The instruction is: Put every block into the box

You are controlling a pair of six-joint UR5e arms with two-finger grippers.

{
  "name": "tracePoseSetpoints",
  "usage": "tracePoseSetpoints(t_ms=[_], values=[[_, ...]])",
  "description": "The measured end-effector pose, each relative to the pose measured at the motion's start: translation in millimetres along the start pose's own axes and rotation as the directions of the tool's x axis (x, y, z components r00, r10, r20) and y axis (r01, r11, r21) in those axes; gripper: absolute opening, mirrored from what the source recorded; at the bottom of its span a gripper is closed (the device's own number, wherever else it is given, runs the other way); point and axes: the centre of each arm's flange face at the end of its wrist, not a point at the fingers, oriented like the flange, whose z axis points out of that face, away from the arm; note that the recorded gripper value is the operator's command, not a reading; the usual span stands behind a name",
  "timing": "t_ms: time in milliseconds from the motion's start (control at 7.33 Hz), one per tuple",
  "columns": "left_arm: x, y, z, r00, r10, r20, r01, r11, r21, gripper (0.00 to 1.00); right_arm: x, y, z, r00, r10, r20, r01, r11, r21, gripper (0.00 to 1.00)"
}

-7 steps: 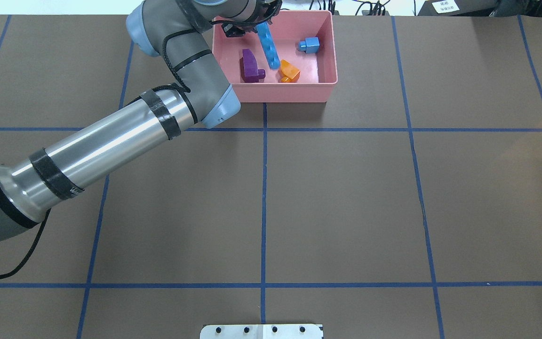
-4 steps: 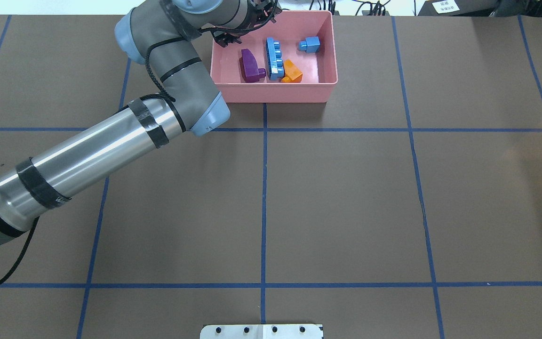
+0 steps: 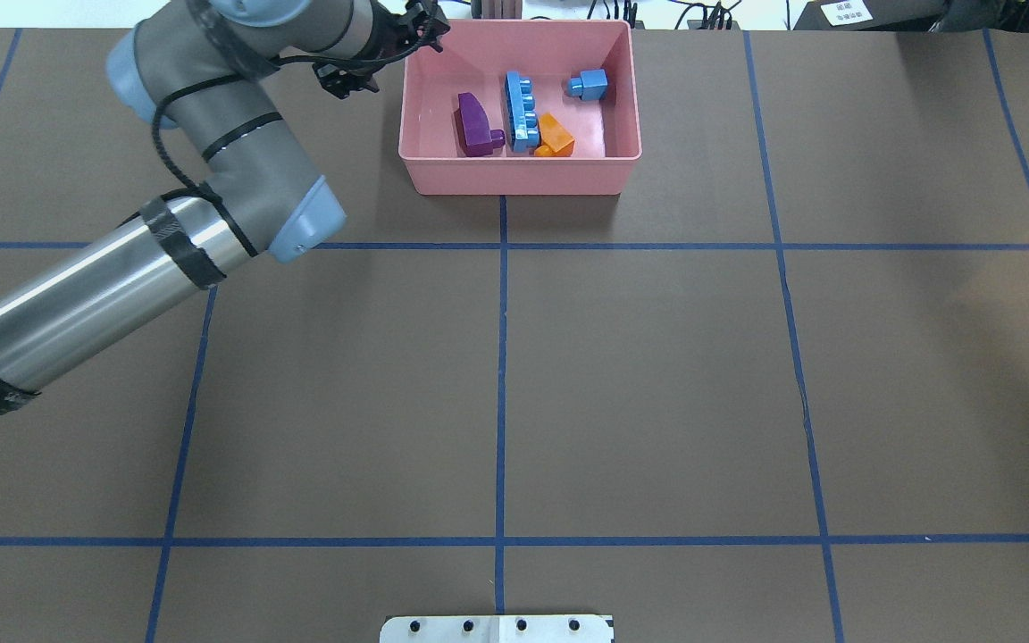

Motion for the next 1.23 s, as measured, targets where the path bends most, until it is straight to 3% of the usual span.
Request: tracePoseSetpoints(t_ms=[409, 682, 1227], values=[[-134.7, -30.2, -31.9, 0.982, 0.155, 0.104, -0.156, 0.988, -0.005, 1.0, -161.8, -118.0, -4.3, 0.996, 0.051, 0.07, -0.054, 0.998, 0.037, 0.0], [-199.9, -50.7, -50.0, 0.947, 0.244, 0.208, -0.245, 0.969, -0.02, 1.0, -261.7, -163.4, 2.9, 0.994, 0.052, 0.095, -0.059, 0.996, 0.073, 0.0], [-313.4, -87.9, -83.2, 0.854, 0.403, 0.33, -0.402, 0.913, -0.074, 1.0, -398.9, -232.7, 83.1, 0.984, 0.084, 0.156, -0.114, 0.974, 0.194, 0.0]])
